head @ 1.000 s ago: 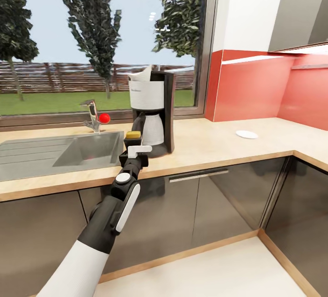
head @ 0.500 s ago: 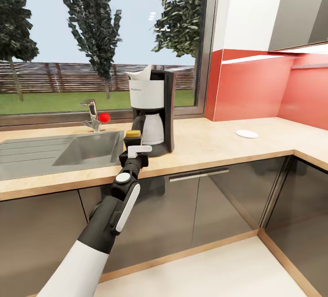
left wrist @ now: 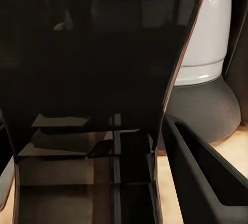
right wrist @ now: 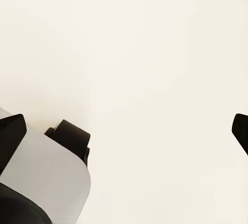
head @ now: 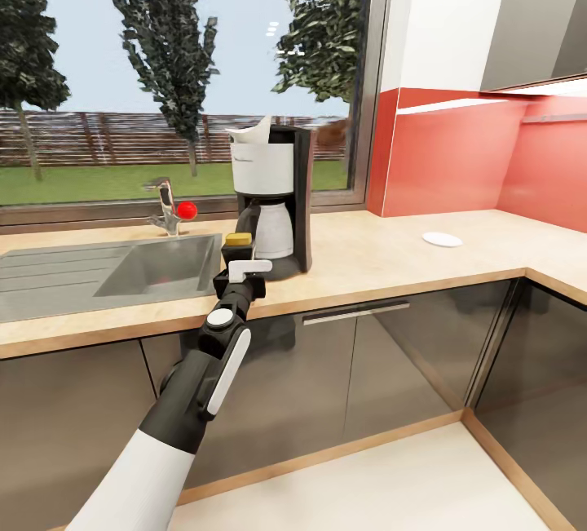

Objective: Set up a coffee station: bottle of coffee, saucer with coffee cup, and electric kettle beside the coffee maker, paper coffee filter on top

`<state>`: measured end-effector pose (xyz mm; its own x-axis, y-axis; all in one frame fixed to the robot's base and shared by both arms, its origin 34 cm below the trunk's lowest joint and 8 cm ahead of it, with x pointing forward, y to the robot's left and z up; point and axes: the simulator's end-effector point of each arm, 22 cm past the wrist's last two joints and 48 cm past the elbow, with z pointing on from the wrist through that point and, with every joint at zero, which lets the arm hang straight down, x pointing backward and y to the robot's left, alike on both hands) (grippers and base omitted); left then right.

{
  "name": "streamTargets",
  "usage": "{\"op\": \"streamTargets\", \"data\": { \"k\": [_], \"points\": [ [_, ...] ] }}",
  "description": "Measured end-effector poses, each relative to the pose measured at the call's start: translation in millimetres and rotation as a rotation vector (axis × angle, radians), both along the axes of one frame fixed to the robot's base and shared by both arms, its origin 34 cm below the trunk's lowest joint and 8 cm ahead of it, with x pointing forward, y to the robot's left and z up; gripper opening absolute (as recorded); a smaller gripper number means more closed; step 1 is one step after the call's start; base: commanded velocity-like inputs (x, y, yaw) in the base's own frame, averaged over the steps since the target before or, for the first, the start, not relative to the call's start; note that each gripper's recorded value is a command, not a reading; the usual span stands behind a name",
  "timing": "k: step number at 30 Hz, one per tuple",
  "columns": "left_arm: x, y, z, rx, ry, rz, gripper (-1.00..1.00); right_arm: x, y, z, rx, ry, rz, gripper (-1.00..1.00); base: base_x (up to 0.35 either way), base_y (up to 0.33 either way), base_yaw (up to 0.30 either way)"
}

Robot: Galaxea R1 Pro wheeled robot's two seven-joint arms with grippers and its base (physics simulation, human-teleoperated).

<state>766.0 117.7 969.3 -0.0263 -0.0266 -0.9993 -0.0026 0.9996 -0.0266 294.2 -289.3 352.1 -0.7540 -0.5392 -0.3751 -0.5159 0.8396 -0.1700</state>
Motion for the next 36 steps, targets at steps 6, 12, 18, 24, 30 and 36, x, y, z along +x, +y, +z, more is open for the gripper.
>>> {"op": "streamTargets", "data": {
  "k": [6, 12, 18, 24, 30, 36],
  "points": [
    [0.0, -0.3, -0.1, -0.001, 0.001, -0.001, 1.00, 0.0, -0.3, 0.0, 0.000, 0.000, 0.000, 1.00, 0.000, 0.000, 0.000],
    [-0.1, -0.3, 0.0, -0.001, 0.001, -0.001, 1.00, 0.0, 0.0, 0.0, 0.000, 0.000, 0.000, 1.00, 0.000, 0.000, 0.000],
    [0.0, -0.2, -0.1, -0.001, 0.001, -0.001, 1.00, 0.0, -0.4, 0.0, -0.001, 0.000, 0.000, 1.00, 0.000, 0.000, 0.000],
    [-0.3, -0.2, 0.8, -0.002, -0.002, -0.001, 1.00, 0.0, 0.0, 0.0, 0.000, 0.000, 0.000, 1.00, 0.000, 0.000, 0.000],
    [-0.4, -0.2, 1.3, -0.002, -0.003, -0.001, 1.00, 0.0, 0.0, 0.0, 0.000, 0.000, 0.000, 1.00, 0.000, 0.000, 0.000],
    [-0.3, -0.2, 1.7, -0.003, -0.004, -0.001, 1.00, 0.0, -0.1, -0.1, 0.000, 0.000, 0.000, 1.00, -0.047, 0.000, 0.000]
  ]
}}
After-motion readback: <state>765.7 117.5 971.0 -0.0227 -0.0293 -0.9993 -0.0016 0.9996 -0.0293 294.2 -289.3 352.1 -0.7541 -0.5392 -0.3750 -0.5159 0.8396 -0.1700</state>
